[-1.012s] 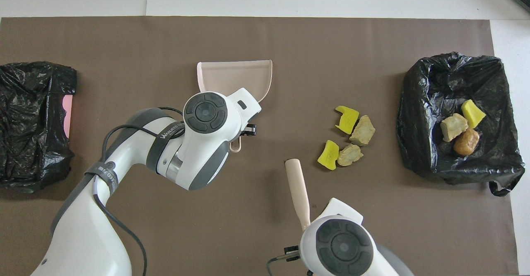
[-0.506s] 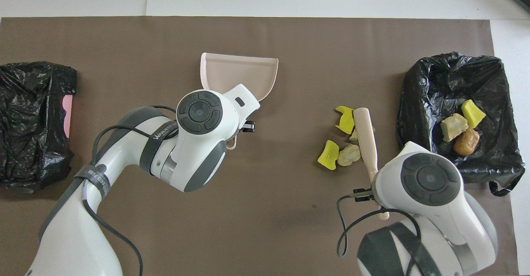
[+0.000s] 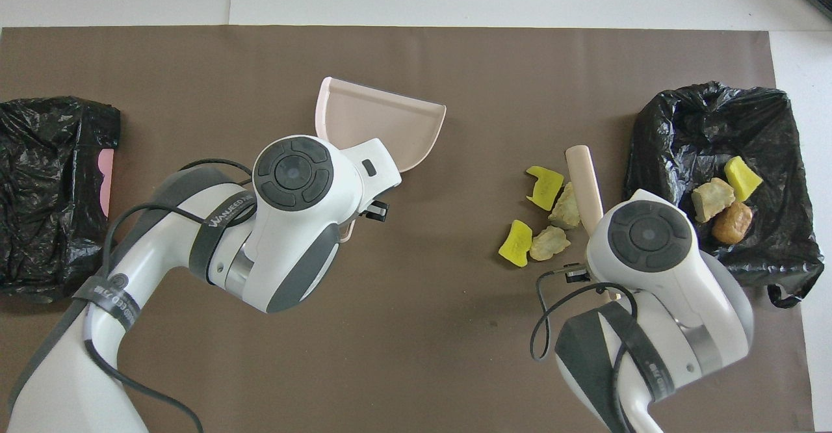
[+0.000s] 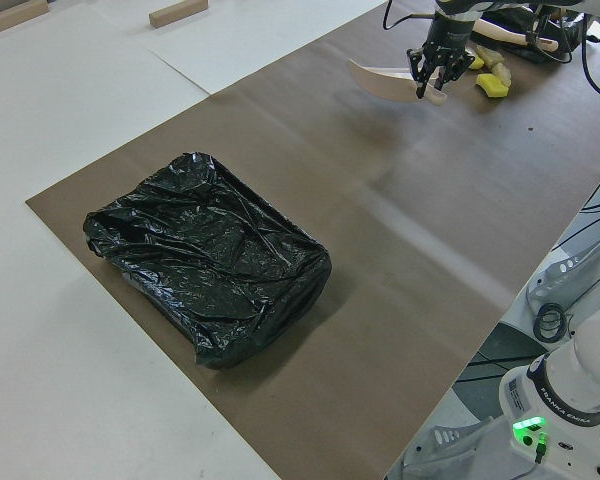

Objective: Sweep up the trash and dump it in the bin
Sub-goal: 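Position the dustpan with the left gripper while the right gripper brings the brush, then sweep the sponges and stones into the dustpan with the right gripper's brush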

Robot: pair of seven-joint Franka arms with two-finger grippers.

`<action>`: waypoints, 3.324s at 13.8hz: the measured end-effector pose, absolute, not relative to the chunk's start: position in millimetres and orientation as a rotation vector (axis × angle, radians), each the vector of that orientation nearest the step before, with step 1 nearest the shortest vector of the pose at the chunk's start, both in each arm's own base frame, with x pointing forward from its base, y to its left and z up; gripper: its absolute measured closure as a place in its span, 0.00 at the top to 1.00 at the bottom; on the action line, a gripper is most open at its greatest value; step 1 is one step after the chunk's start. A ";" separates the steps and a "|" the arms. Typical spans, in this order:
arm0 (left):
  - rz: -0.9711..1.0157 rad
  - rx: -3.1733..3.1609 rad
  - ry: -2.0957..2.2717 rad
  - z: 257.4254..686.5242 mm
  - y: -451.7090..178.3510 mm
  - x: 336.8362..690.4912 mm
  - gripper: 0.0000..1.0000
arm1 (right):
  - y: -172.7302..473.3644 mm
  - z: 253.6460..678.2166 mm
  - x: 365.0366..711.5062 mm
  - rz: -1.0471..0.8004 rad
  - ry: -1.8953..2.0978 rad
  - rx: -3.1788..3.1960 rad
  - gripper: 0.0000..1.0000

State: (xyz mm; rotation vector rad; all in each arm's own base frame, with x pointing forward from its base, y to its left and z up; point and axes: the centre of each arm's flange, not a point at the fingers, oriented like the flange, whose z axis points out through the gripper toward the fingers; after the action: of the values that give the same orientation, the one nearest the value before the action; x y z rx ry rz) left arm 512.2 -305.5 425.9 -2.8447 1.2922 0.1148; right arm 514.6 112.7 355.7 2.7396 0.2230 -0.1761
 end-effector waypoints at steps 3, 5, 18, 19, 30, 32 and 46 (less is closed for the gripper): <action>0.178 -2.675 1.625 415.1 -303.3 499.3 0.32 | 102.4 349.6 518.3 -0.205 0.236 2.736 0.26; 0.212 -2.626 1.703 407.6 -306.1 485.8 0.32 | 111.5 347.1 513.9 -0.242 0.237 2.785 0.26; 0.199 -2.340 1.890 365.9 -325.2 417.0 0.32 | 136.8 414.6 502.6 -0.432 0.065 2.868 0.26; 0.193 -2.316 1.907 362.7 -328.9 412.1 0.32 | 133.9 407.7 492.8 -0.448 0.091 2.841 0.26; 0.179 -2.297 1.921 358.9 -330.3 407.3 0.32 | 232.0 341.1 444.3 -0.522 0.189 3.098 0.26; 0.179 -2.297 1.921 358.8 -330.2 407.3 0.32 | 260.6 337.0 442.7 -0.515 0.150 3.207 0.26; 0.154 -2.298 1.925 358.9 -330.1 409.3 0.32 | 216.0 435.0 415.2 -0.674 0.128 2.978 0.26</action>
State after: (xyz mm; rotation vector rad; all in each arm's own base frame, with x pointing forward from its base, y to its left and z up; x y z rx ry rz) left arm 409.3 -330.1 358.9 -2.2980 1.9250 0.1537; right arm 415.2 216.0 435.0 2.9776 0.1276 -0.6737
